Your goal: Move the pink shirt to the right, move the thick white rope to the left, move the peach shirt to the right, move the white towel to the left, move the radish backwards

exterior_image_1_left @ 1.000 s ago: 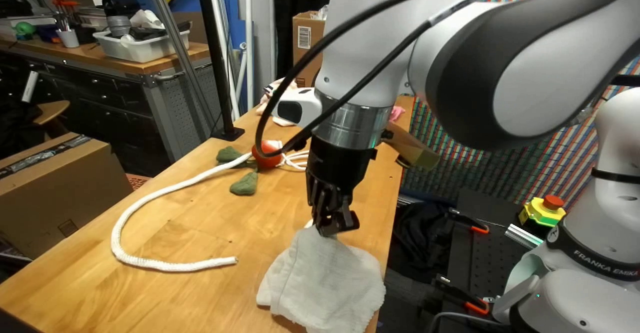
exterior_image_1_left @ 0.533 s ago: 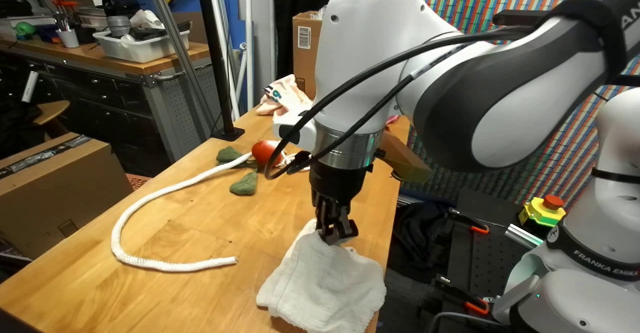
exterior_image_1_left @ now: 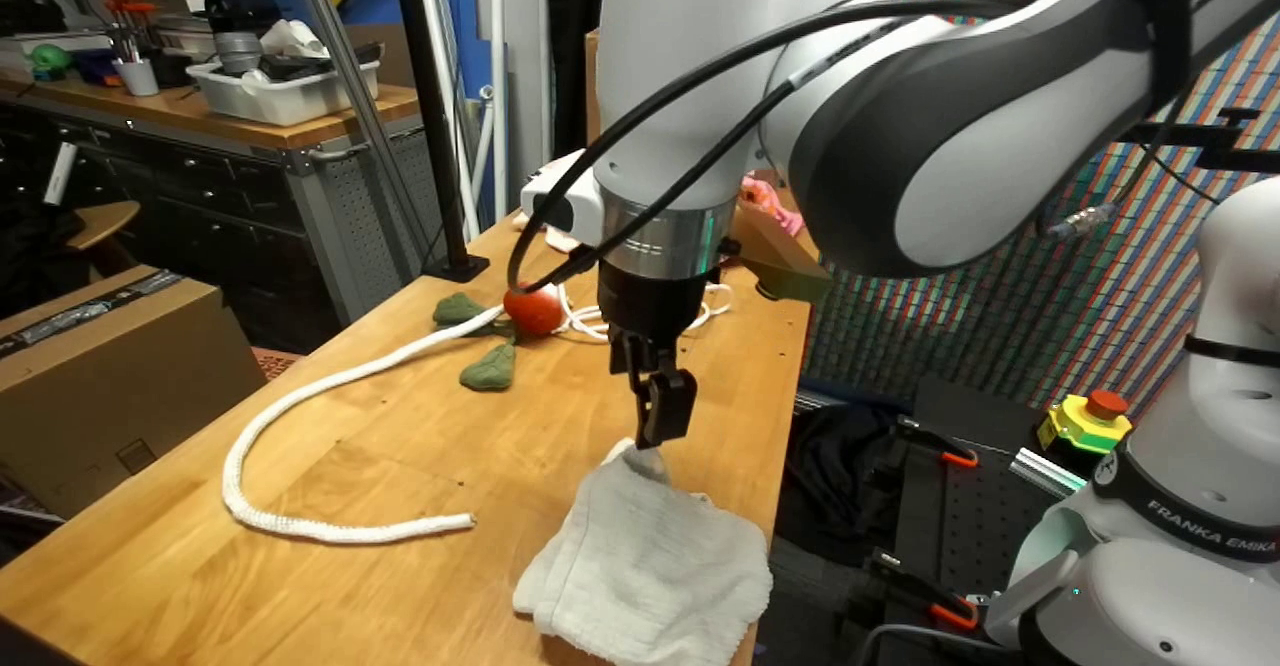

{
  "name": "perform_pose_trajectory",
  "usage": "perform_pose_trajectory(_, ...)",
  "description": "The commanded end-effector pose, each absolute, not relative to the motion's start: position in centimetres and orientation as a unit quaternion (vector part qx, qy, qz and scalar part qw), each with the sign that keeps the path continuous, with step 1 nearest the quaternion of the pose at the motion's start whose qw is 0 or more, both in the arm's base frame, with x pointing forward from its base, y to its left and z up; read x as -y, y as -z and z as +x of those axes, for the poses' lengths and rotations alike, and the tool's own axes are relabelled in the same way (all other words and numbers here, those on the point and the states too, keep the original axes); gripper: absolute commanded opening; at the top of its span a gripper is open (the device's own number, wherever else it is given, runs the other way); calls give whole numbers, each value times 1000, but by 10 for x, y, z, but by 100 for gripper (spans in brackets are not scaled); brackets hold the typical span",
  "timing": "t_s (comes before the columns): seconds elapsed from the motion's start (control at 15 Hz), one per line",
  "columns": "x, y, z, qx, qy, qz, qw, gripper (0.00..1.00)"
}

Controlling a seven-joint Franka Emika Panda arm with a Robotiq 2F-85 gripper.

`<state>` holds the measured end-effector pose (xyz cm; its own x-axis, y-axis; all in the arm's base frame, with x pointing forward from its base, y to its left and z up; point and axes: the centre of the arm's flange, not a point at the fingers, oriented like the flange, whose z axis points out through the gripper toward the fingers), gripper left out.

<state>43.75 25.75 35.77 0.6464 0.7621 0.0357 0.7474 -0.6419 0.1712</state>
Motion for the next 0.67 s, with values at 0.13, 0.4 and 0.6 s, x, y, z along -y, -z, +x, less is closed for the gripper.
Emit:
perform_pose_trajectory(0.13,-238,-388,481,-392,-118,901,143,100)
perform_pose_trajectory(0.4,-217,-403,515,-352,-158,906,175,100)
perform_pose_trajectory(0.6,-203,-405,540,-319,-185,911,186,100)
